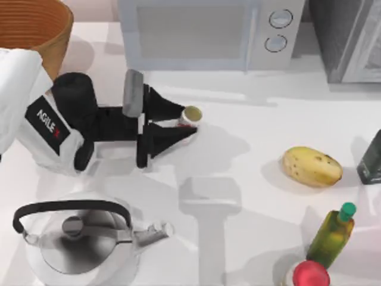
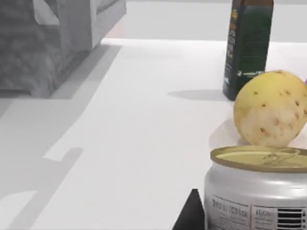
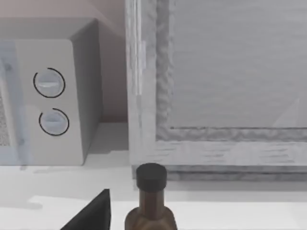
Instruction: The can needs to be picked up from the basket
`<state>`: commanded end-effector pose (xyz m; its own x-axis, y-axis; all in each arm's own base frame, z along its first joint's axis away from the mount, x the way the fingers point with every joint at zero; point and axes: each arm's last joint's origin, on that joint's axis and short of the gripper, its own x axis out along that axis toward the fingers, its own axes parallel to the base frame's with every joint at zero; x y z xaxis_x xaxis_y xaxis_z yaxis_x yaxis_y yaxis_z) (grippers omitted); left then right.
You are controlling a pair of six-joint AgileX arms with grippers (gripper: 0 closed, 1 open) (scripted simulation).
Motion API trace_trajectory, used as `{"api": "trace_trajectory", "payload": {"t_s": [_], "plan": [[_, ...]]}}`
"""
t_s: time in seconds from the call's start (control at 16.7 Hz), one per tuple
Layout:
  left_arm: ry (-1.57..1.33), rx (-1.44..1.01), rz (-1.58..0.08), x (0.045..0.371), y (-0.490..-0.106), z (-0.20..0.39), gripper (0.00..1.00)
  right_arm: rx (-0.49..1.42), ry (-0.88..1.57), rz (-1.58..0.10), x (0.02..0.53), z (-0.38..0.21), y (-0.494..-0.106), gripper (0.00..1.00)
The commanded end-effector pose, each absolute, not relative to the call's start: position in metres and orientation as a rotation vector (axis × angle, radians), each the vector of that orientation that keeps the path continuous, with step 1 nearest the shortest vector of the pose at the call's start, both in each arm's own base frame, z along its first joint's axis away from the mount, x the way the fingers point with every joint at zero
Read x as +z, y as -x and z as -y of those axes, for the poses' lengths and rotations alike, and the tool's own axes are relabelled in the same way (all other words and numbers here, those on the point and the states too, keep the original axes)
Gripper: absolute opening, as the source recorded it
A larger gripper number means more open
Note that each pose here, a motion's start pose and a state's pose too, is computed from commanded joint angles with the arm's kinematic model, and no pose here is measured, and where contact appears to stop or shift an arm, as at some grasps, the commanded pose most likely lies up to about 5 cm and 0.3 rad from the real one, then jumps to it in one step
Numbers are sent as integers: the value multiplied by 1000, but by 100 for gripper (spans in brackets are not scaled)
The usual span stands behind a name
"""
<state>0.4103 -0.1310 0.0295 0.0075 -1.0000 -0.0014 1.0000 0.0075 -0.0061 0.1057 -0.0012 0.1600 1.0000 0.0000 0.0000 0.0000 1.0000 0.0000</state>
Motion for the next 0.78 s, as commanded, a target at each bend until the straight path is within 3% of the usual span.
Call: {"api": "trace_trajectory", "payload": {"t_s": [0.42, 0.78], "plan": [[0, -1591, 0, 18, -410, 134, 0, 0, 0, 0, 160, 1, -106, 100], [0, -1591, 0, 18, -410, 134, 45, 0, 0, 0, 160, 1, -106, 100]]}}
